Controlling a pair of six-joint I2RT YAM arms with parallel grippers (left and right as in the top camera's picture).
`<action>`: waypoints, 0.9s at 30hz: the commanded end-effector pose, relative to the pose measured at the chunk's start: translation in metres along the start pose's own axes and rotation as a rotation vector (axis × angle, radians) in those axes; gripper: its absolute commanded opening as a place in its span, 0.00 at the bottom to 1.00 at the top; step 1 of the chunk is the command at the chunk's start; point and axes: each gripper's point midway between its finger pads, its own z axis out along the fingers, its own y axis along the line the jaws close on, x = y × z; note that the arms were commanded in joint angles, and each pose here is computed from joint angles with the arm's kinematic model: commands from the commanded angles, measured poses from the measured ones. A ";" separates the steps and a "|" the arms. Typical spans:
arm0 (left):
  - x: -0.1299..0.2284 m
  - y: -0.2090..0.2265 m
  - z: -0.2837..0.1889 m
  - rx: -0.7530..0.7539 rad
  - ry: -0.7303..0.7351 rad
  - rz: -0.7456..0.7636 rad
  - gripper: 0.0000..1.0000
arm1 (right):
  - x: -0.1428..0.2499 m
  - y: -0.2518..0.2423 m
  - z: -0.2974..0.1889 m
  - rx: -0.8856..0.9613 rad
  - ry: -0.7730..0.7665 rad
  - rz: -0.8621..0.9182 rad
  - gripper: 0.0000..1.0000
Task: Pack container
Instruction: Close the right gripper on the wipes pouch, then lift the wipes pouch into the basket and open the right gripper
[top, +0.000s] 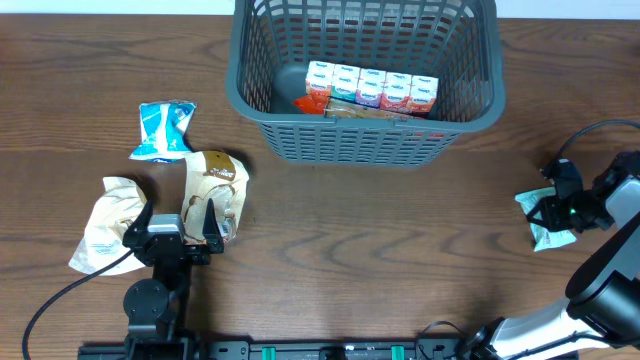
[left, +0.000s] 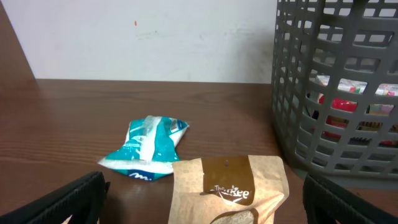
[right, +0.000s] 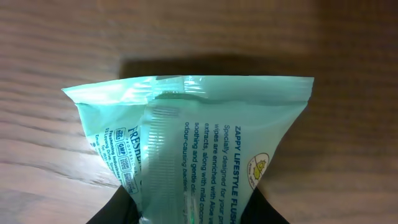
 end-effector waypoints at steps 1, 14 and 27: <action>0.015 -0.006 0.000 0.032 0.049 -0.005 0.99 | -0.042 0.001 -0.025 -0.019 -0.141 -0.045 0.01; 0.015 -0.006 0.000 0.032 0.049 -0.005 0.99 | -0.183 0.048 -0.196 0.147 -0.559 -0.276 0.01; 0.015 -0.006 0.000 0.032 0.049 -0.005 0.99 | -0.280 0.198 -0.353 0.145 -1.005 -0.623 0.01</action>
